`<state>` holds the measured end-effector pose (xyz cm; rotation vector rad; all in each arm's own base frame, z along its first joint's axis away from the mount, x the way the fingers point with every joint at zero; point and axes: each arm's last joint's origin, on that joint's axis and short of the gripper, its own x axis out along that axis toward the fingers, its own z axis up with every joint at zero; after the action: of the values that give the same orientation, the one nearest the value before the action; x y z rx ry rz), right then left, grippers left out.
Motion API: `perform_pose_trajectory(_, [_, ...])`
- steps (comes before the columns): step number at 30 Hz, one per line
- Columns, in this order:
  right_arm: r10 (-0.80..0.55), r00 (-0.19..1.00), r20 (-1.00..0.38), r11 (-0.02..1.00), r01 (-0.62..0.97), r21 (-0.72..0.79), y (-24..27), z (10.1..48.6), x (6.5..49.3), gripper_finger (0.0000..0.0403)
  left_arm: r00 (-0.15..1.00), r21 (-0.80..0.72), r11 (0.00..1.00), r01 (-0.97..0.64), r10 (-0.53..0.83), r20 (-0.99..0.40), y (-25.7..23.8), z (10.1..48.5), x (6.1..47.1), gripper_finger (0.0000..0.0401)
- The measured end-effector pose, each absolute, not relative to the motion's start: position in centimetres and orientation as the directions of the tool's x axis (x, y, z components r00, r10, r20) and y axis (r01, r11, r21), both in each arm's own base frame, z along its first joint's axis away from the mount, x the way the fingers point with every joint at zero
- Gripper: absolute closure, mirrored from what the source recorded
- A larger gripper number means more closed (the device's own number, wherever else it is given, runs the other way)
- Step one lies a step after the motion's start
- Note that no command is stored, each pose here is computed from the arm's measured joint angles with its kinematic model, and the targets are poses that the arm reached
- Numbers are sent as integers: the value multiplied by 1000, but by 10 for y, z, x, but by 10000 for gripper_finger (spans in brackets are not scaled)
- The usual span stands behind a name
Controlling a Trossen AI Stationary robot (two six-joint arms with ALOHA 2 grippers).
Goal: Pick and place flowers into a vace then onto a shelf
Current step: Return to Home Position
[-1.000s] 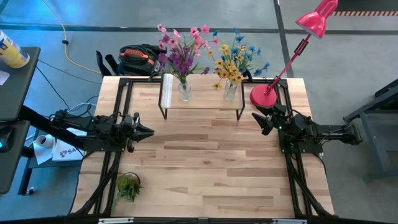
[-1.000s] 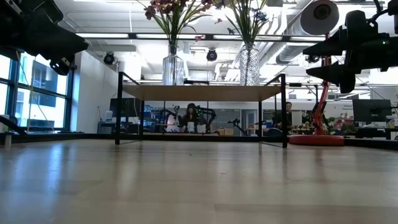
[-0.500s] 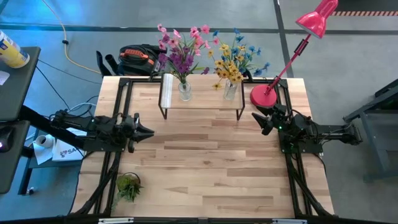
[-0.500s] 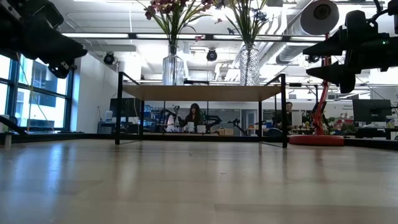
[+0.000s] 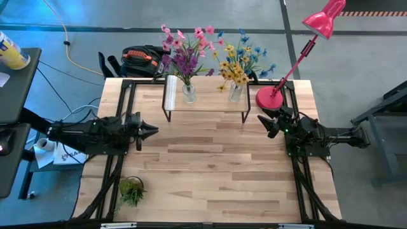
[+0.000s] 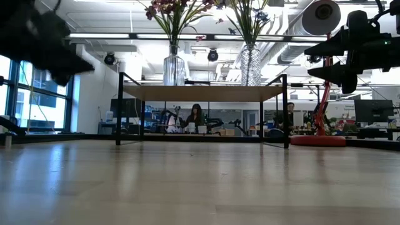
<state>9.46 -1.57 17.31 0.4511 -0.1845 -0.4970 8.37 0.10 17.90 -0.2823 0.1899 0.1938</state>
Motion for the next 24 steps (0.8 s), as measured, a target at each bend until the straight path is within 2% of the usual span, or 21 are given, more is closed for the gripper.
perform_pose_trajectory(3, [-498,865,62,784,418,460,-16,173,95,100,988,-310,939,-148,154,-4,-1,191,89,306])
perform_pose_trajectory(5, [-498,865,62,784,418,460,-16,173,95,100,976,-347,934,-86,149,161,-2,185,95,306])
perform_pose_trajectory(6, [-498,865,62,783,418,459,-16,173,95,100,973,-349,934,-78,148,179,-2,185,95,306])
perform_pose_trajectory(11, [-498,865,62,784,418,459,-16,173,95,100,986,-323,936,-139,162,45,1,172,97,306])
perform_pose_trajectory(19, [-498,865,62,784,418,459,-16,173,95,100,964,-324,918,-229,259,52,12,172,96,306])
perform_pose_trajectory(24, [-498,865,62,784,418,459,-16,173,95,100,966,-324,919,-223,253,54,11,172,96,306])
